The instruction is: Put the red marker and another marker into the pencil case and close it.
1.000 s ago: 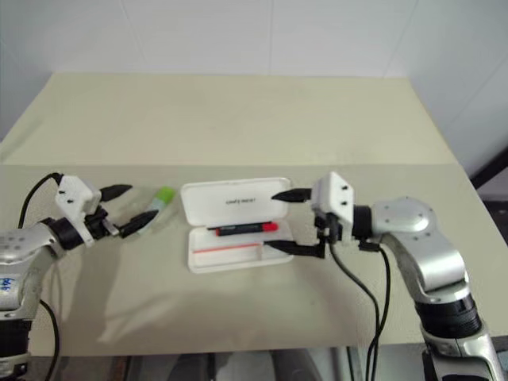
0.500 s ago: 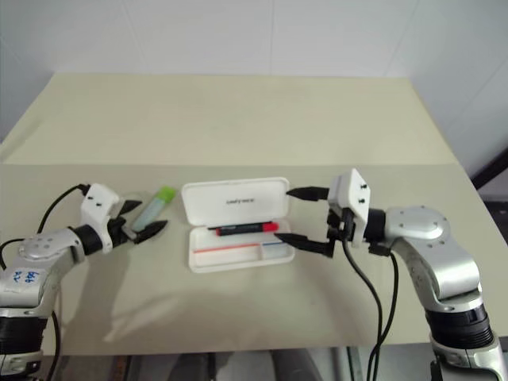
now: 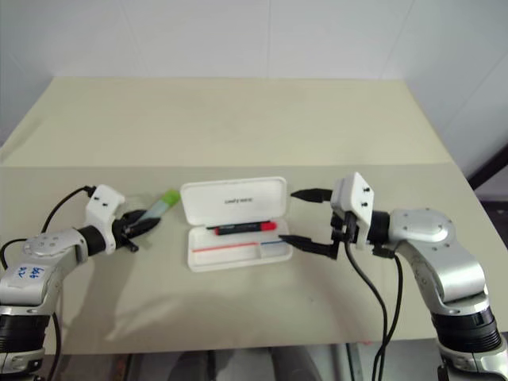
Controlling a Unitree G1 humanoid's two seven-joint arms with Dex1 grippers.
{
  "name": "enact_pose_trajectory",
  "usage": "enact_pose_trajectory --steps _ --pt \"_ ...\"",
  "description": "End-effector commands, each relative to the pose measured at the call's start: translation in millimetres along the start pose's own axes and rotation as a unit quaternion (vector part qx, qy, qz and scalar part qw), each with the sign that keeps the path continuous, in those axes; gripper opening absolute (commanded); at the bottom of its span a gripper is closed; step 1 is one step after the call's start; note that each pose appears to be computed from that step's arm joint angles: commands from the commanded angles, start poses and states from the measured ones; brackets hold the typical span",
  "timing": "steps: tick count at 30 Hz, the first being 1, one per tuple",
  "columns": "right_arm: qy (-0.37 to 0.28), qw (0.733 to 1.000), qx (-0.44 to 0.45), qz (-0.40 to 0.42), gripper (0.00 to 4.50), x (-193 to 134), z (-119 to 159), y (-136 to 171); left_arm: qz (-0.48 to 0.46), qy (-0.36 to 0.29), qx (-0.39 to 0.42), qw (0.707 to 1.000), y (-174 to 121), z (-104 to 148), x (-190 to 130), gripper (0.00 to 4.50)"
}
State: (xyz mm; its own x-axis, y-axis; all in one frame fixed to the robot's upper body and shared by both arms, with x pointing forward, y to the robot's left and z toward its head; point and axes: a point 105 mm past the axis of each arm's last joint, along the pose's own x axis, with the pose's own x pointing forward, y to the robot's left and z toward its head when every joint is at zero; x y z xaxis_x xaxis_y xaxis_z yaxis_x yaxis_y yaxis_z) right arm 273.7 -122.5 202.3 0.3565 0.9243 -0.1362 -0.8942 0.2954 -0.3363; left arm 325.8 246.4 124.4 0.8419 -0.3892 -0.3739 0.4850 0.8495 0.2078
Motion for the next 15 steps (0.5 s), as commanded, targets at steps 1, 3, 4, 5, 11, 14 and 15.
enact_pose_trajectory --steps 1,3,4,5,11,14,15 --pt "-0.008 1.0 -0.027 -0.013 4.5 -7.0 11.1 -5.2 0.021 -0.012 0.022 0.999 10.0 12.0 -2.7 1.12" --pt "-0.008 0.999 -0.027 -0.014 4.5 -7.7 10.9 -6.1 0.024 -0.027 0.03 0.999 12.7 19.6 -2.9 1.12" --pt "-0.006 1.0 -0.027 -0.014 4.5 -8.3 10.2 -6.6 0.028 -0.042 0.036 0.998 15.8 27.5 -3.0 1.12" --pt "-0.004 1.0 -0.026 -0.014 4.5 -9.0 9.9 -6.7 0.028 -0.072 0.049 0.996 17.9 41.0 -3.2 1.12" --pt "-0.006 0.999 -0.027 -0.02 4.5 -8.5 10.2 -9.3 -0.007 -0.187 0.086 0.979 14.1 100.8 -7.8 1.12" --pt "-0.006 0.999 -0.027 -0.022 4.5 -8.5 9.8 -9.2 -0.065 -0.241 0.108 0.962 -4.8 129.7 -14.3 1.12" --pt "-0.006 0.999 -0.026 -0.022 4.5 -8.7 9.7 -9.0 -0.084 -0.25 0.118 0.957 -10.8 134.8 -15.8 1.12"
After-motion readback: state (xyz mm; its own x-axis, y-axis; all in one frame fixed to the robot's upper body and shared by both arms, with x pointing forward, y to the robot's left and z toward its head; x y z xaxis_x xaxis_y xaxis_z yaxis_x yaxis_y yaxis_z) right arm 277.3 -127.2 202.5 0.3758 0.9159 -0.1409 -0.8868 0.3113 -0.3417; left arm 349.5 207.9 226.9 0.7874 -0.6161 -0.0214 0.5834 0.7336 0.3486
